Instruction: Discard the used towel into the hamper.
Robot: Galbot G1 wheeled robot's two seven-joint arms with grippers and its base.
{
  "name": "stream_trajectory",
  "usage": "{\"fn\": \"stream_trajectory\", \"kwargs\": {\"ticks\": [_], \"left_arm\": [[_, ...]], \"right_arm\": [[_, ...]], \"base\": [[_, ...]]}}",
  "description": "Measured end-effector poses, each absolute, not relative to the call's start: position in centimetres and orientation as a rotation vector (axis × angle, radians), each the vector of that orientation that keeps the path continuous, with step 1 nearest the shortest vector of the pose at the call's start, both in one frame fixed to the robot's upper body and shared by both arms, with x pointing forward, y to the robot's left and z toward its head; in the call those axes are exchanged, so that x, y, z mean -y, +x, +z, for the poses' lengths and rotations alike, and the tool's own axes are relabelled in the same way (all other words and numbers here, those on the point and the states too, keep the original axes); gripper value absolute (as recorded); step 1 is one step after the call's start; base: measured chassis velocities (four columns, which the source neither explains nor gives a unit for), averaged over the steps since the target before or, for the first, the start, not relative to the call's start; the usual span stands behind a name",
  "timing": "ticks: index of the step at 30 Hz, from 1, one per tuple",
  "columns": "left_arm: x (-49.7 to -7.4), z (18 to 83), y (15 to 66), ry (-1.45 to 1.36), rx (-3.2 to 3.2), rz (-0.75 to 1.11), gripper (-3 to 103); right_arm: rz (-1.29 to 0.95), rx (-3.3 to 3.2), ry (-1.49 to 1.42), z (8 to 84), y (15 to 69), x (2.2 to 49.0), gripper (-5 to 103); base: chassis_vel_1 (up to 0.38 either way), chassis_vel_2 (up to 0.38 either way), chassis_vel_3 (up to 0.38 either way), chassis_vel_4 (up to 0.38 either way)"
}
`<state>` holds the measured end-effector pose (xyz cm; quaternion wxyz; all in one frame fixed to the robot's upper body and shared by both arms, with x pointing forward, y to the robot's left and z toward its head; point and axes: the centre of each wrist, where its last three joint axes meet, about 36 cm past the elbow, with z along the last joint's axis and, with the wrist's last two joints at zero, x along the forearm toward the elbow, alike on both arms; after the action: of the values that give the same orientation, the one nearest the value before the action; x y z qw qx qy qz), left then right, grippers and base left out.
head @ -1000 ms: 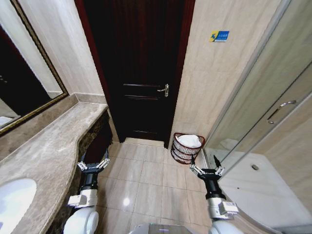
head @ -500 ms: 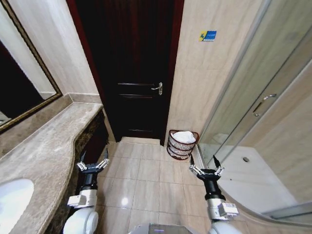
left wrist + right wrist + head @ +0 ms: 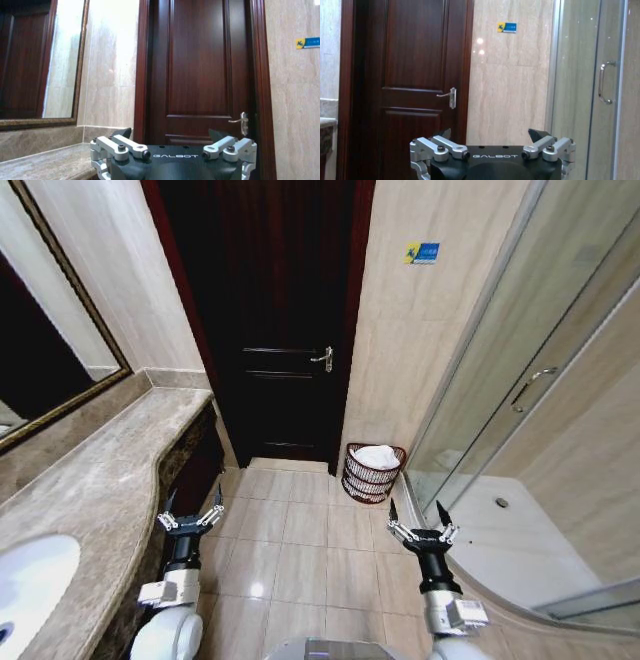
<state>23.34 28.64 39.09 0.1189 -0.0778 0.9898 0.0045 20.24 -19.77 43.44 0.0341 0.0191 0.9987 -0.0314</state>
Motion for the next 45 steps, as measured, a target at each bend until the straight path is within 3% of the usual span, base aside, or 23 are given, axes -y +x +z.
{"fn": "stream_trajectory", "kwargs": {"ticks": [45], "left_arm": [[-29.0,39.2,24.5,-0.143,-2.931,0.003,100]], "right_arm": [[-0.111,-3.092,0.088,42.0,19.7,19.7,100]], "base": [[0.058,-0.062,-0.063,0.058]]}}
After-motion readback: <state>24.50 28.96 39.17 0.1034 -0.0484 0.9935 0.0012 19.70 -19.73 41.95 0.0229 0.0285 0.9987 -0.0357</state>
